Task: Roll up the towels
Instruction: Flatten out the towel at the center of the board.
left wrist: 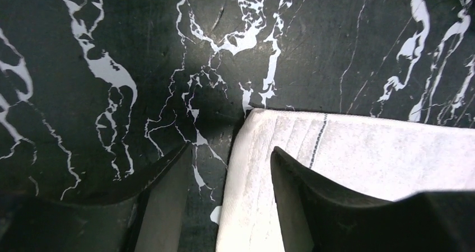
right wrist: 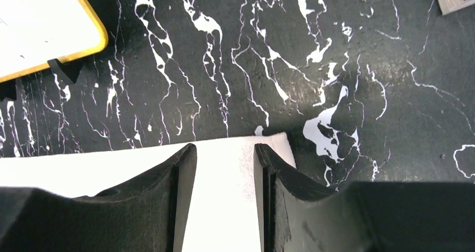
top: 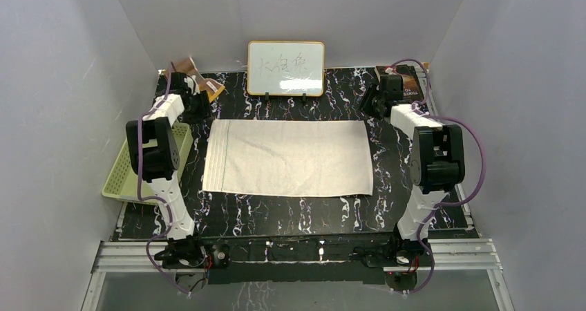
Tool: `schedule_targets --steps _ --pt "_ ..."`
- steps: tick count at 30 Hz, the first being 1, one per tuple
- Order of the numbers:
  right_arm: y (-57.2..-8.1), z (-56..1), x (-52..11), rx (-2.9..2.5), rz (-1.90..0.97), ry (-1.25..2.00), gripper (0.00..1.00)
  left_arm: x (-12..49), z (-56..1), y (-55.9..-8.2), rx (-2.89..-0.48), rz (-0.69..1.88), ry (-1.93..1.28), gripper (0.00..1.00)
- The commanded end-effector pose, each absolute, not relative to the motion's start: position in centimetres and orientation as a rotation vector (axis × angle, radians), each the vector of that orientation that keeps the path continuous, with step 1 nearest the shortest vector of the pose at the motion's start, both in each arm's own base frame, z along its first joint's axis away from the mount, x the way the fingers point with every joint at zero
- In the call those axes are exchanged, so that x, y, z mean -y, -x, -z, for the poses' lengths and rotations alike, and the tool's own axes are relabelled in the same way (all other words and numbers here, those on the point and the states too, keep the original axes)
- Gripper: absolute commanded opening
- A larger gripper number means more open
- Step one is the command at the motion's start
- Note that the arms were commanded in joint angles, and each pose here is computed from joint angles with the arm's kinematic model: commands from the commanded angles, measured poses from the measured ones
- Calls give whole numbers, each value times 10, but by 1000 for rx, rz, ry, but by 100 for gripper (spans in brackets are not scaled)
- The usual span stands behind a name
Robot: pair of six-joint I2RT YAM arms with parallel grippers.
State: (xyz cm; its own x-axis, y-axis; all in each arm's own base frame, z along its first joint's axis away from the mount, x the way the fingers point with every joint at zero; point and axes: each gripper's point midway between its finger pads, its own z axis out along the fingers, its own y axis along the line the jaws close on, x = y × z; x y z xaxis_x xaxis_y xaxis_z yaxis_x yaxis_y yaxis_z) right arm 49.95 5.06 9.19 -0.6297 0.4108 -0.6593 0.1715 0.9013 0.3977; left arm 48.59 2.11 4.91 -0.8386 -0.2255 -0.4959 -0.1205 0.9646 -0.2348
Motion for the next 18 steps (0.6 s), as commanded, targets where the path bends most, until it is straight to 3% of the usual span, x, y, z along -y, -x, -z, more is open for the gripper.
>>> schedule_targets --steps 1,14,16,18 --pt "-500 -119 -50 -2189 -394 -383 41 -12 -40 -486 -2566 292 176 53" --pt "-495 -128 -49 -2180 -388 -364 41 -12 -6 -485 -2594 -78 -66 53" --pt "-494 -130 -47 -2176 -373 -365 41 -12 0 -482 -2612 -143 -121 48" --pt "-493 -129 -45 -2175 -360 -369 41 -9 4 -479 -2620 -158 -153 29"
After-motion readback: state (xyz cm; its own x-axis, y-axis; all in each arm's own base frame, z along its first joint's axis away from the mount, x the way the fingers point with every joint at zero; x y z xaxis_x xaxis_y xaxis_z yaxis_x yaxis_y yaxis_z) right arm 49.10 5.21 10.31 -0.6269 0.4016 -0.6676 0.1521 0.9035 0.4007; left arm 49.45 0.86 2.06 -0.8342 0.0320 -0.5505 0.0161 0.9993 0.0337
